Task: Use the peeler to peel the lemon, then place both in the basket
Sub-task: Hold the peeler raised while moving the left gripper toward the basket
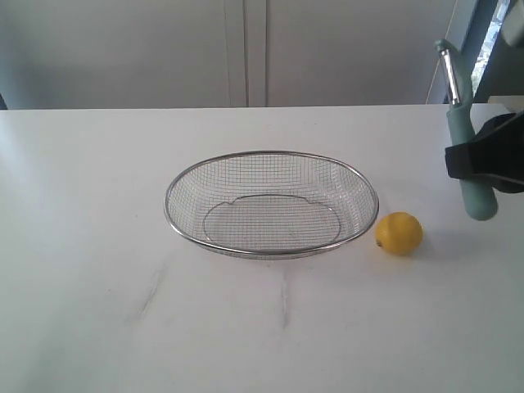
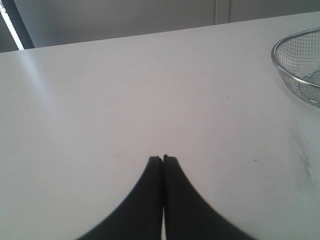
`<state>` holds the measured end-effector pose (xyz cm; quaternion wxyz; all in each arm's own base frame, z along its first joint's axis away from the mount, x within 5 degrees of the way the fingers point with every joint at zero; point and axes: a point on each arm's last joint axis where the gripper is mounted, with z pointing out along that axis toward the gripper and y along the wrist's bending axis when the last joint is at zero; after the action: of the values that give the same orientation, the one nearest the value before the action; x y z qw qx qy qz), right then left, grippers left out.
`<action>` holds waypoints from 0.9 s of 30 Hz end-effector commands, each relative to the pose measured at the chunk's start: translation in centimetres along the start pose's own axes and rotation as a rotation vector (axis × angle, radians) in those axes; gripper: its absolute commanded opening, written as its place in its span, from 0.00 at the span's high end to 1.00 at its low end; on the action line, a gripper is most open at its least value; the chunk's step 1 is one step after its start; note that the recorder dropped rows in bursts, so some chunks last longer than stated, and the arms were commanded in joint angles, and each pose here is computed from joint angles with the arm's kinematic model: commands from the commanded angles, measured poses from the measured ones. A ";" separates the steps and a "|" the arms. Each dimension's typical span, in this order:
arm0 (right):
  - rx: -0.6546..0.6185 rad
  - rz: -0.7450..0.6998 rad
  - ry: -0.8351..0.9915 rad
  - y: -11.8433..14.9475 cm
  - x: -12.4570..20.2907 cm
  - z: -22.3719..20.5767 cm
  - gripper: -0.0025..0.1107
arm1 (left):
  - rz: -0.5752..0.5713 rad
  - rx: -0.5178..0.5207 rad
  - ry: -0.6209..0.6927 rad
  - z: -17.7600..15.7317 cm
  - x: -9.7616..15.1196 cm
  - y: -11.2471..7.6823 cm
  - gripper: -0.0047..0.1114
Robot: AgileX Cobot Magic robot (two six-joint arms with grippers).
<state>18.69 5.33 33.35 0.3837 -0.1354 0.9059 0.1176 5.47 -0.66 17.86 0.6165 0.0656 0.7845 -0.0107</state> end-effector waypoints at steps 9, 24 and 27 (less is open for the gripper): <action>0.005 0.002 -0.018 -0.1 -0.4 -0.2 0.98 | -0.028 -0.003 -0.081 0.0 -0.6 0.0 0.96; 0.007 -0.001 -0.018 -0.1 -0.4 -0.2 0.98 | -0.520 0.029 -0.326 -0.4 -2.7 0.5 0.96; 0.007 -0.001 -0.018 -0.1 -0.4 -0.2 0.98 | -0.685 0.066 -0.467 -0.9 -3.8 0.8 0.96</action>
<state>18.72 5.33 33.38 0.3854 -0.1350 0.9052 0.1175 5.73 -0.31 20.73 0.7081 -0.1494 0.6589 -0.2053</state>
